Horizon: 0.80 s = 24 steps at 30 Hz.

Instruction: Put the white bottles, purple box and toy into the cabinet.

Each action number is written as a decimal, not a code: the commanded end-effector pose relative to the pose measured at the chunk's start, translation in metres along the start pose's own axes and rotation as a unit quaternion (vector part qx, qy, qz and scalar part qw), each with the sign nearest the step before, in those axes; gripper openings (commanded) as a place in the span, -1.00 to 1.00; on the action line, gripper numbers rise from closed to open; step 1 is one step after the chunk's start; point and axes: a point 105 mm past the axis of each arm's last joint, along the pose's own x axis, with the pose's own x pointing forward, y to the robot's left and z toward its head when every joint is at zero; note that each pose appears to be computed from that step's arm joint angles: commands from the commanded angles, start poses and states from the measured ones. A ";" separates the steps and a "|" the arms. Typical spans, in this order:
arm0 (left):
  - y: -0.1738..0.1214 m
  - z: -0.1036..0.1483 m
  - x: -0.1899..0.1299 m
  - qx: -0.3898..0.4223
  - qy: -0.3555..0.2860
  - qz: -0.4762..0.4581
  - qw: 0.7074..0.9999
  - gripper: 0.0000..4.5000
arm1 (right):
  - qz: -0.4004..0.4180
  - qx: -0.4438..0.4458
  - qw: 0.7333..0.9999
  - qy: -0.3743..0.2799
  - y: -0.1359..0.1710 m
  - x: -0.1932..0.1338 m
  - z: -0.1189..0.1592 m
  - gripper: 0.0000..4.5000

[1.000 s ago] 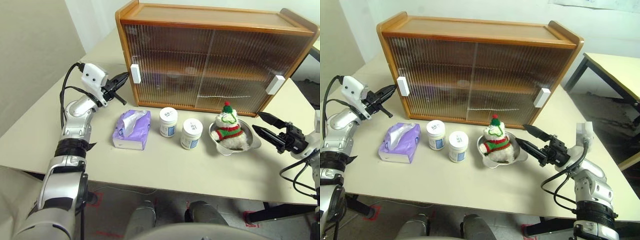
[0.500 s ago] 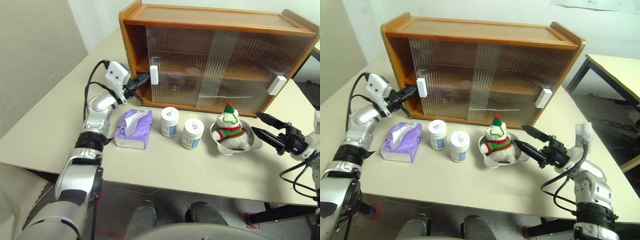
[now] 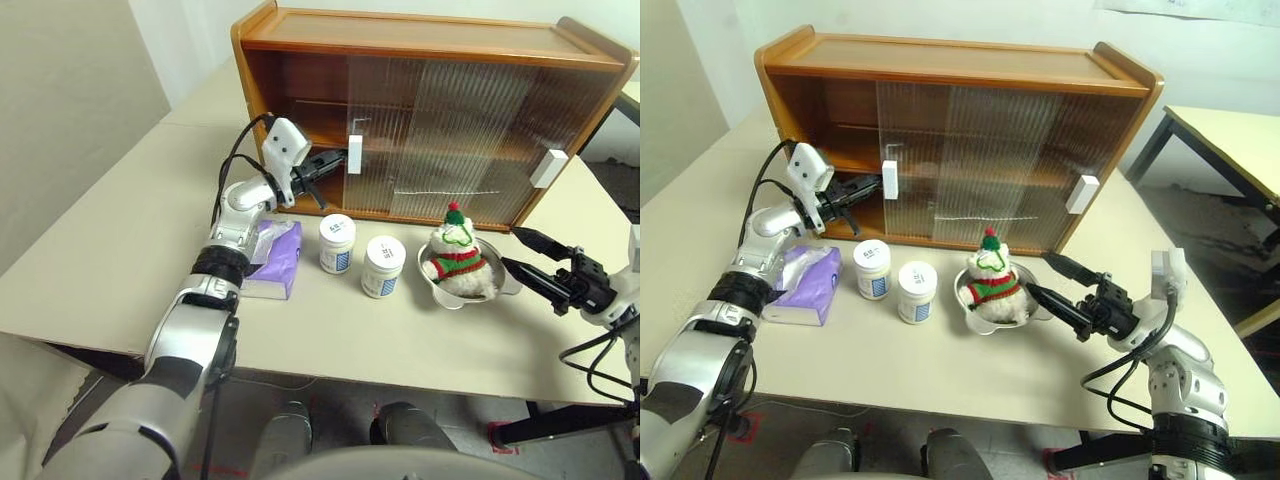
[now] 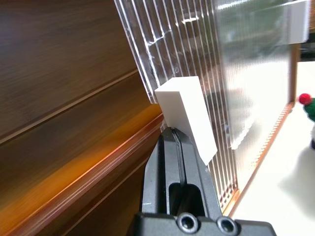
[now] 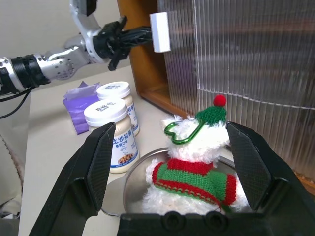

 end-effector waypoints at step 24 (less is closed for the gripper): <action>0.039 0.025 -0.049 -0.062 -0.041 0.078 0.994 -0.43 | 0.015 -0.001 1.000 -0.010 0.003 0.014 -0.002 1.00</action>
